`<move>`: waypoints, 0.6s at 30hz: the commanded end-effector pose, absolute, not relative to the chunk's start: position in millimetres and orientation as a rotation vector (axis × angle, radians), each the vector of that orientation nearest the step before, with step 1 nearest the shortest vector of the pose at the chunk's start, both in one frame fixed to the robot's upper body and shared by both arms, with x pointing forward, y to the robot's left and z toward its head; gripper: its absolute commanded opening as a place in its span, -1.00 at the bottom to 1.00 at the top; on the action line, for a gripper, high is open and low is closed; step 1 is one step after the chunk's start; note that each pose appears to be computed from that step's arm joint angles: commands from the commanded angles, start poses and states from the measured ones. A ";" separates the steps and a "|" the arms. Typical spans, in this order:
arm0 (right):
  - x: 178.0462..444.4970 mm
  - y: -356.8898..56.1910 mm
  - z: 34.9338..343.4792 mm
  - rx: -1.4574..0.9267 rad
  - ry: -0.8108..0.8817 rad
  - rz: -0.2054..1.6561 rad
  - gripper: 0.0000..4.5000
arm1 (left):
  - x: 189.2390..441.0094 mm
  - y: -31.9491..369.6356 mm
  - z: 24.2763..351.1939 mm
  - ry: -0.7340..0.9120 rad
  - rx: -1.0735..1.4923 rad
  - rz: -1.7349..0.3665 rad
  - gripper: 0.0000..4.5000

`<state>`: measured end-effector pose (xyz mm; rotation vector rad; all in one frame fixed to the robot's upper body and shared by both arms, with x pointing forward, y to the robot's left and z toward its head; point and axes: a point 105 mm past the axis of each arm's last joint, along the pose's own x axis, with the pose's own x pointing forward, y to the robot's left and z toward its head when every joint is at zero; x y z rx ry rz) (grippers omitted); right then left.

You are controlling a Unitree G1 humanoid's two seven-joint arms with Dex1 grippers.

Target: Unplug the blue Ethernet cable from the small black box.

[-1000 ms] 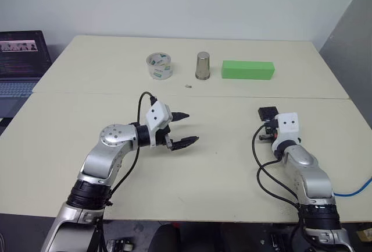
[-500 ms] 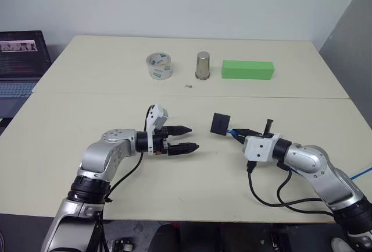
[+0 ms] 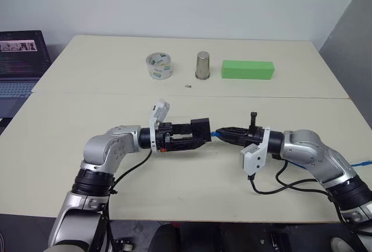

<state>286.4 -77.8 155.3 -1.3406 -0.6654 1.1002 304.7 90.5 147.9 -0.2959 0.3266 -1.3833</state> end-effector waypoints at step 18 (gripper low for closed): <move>278.6 -68.0 170.4 -1.331 -0.720 1.132 -0.78 | 302.8 88.3 170.0 0.277 -0.328 -1.424 -0.64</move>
